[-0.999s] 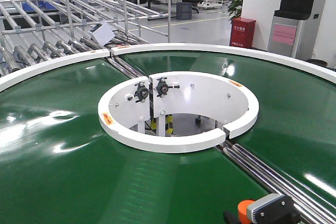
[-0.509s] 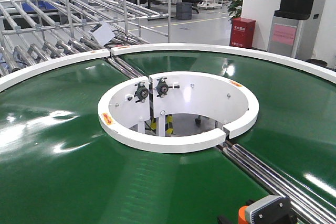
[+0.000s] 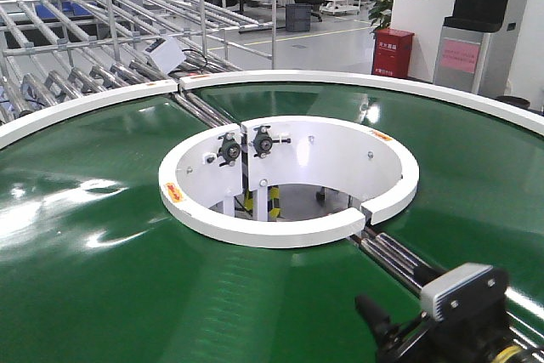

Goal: Grab orange capacitor from left shelf to right conveyor
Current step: 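Open the right gripper to release the cylinder and withdraw upward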

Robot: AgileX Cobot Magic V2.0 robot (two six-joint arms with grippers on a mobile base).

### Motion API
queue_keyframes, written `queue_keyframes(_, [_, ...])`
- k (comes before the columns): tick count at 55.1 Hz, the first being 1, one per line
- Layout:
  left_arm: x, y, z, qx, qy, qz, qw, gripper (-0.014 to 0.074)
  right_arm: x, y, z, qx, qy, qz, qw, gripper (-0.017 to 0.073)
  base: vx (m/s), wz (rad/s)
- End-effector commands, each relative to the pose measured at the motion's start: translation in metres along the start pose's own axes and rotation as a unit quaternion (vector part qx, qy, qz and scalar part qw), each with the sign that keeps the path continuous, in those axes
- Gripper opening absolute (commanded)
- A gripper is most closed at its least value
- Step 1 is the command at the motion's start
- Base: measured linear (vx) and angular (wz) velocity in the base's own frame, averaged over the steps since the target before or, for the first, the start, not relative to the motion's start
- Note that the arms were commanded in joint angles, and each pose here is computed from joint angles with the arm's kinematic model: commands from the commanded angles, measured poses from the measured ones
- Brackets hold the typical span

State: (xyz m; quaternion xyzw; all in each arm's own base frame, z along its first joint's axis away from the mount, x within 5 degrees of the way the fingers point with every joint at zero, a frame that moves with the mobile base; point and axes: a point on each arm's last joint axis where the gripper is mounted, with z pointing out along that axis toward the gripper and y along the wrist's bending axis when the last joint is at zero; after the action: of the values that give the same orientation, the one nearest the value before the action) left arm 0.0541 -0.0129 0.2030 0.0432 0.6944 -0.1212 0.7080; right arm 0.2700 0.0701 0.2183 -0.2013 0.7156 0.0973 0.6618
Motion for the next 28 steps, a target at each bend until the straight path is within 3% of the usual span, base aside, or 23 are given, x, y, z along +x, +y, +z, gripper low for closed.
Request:
queue_keyframes(1, [-0.018,-0.002,-0.002,0.008,-0.057,-0.005,0.998,-0.0006,-0.048,-0.003,-0.024,0.014,-0.071,0.009,0.997,0.0526,0.0,0.0])
queue_keyframes(7, [-0.018,-0.002,-0.002,0.008,-0.057,-0.005,0.998,-0.0006,-0.077,-0.003,-0.06,0.035,-0.068,0.027,0.997,0.0335,0.0,0.0])
queue_keyframes(13, [-0.018,-0.002,-0.002,0.008,-0.057,-0.005,0.998,-0.0006,-0.094,-0.002,-0.102,0.071,-0.038,0.022,0.996,0.0039,0.0,0.0])
queue_keyframes(15, [-0.018,-0.002,-0.002,0.008,-0.057,-0.005,0.998,-0.0006,-0.096,-0.002,-0.113,0.086,-0.03,0.029,0.995,-0.0015,0.0,0.0])
queue_keyframes(28, [-0.018,-0.002,-0.002,0.008,-0.057,-0.005,0.998,-0.0006,-0.094,-0.004,-0.166,0.163,0.033,0.044,0.985,-0.0012,0.0,0.0])
